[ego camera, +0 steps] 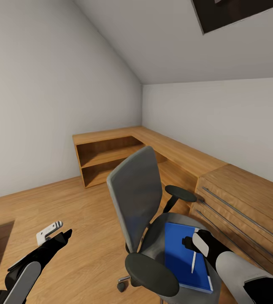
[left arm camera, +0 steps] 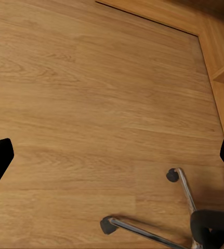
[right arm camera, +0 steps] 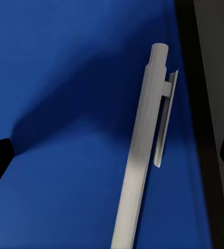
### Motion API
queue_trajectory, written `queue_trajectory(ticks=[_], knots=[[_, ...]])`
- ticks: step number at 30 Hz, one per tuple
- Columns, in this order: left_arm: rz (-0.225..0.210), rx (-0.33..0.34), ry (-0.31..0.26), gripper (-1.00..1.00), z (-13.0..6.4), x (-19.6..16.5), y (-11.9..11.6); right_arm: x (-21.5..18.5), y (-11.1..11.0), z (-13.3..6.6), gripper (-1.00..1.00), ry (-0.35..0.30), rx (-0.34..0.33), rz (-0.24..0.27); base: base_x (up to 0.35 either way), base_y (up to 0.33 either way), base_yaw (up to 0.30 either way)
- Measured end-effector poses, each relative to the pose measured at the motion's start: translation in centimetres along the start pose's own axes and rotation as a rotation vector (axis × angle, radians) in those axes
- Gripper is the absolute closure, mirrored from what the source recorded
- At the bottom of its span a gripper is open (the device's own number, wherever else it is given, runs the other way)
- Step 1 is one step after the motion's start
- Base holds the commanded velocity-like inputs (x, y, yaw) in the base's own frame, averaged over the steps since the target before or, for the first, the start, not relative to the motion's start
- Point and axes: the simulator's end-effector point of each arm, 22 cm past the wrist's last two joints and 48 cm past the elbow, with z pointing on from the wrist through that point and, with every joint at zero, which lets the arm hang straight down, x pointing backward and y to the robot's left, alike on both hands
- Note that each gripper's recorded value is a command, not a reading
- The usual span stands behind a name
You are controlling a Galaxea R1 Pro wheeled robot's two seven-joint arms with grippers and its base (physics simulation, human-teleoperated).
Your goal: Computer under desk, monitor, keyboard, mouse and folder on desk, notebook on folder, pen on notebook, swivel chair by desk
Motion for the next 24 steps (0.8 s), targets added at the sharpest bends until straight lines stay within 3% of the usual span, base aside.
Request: queue_trajectory(ticks=[1,24], knots=[[0.0,0.0,0.0,-1.0,0.0,0.0,0.0,0.0,0.0,0.0,1.0,0.0,0.0,0.0,0.0,0.0,0.0],[-0.001,0.0,0.001,-1.0,0.0,0.01,0.0,0.02,0.04,0.01,1.0,0.001,-0.002,0.004,0.0,0.0,0.0]])
